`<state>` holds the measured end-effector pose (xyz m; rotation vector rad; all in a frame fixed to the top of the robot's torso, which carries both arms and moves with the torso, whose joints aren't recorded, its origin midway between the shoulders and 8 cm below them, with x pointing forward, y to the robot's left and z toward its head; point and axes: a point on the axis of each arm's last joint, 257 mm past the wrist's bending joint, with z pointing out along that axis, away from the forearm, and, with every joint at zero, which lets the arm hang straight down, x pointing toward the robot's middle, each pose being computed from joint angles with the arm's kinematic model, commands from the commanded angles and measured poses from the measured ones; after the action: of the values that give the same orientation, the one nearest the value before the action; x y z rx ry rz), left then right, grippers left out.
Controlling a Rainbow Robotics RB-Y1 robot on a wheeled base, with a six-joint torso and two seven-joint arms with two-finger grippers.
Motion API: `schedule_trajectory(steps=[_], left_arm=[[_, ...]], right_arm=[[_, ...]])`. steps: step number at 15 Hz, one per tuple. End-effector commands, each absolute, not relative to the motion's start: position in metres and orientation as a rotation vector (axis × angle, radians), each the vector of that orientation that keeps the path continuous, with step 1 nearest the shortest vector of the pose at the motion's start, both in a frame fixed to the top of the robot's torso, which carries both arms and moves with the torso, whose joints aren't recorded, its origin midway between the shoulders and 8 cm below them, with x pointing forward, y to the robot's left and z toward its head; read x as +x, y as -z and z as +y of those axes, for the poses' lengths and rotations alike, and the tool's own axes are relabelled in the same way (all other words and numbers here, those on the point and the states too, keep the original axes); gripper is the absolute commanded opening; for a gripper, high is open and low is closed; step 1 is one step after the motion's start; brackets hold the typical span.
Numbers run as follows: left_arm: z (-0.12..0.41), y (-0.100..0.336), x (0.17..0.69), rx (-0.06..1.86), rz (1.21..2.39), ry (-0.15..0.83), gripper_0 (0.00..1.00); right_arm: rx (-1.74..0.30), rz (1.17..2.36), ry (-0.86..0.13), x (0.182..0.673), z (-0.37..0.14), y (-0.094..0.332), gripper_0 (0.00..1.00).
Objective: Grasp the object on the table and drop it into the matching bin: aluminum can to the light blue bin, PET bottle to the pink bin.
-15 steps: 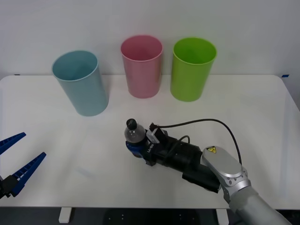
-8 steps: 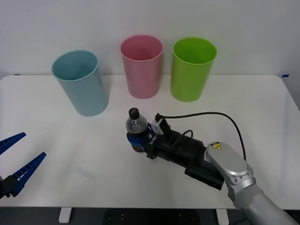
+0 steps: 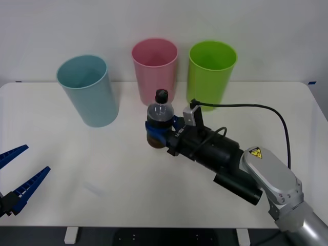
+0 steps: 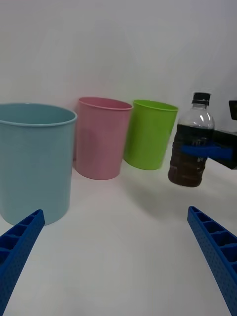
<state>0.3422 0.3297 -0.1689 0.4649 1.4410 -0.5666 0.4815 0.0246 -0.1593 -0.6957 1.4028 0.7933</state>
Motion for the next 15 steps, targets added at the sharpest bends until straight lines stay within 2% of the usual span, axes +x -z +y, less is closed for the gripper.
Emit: schedule_trajectory(steps=[1, 11, 15], left_arm=[[0.330, 0.169, 0.342, 0.465, 1.441, 0.567, 1.00], [0.330, 0.169, 0.342, 0.465, 1.441, 0.567, 1.00], [0.330, 0.169, 0.342, 0.465, 1.441, 0.567, 1.00]], right_arm=[[-0.636, 1.378, -0.816, 0.486, 0.012, 0.128, 0.00], [-0.551, 1.296, -0.870, 0.499, -0.012, 0.035, 0.00], [-0.567, 1.242, -0.844, 0.512, -0.014, -0.005, 0.00]])
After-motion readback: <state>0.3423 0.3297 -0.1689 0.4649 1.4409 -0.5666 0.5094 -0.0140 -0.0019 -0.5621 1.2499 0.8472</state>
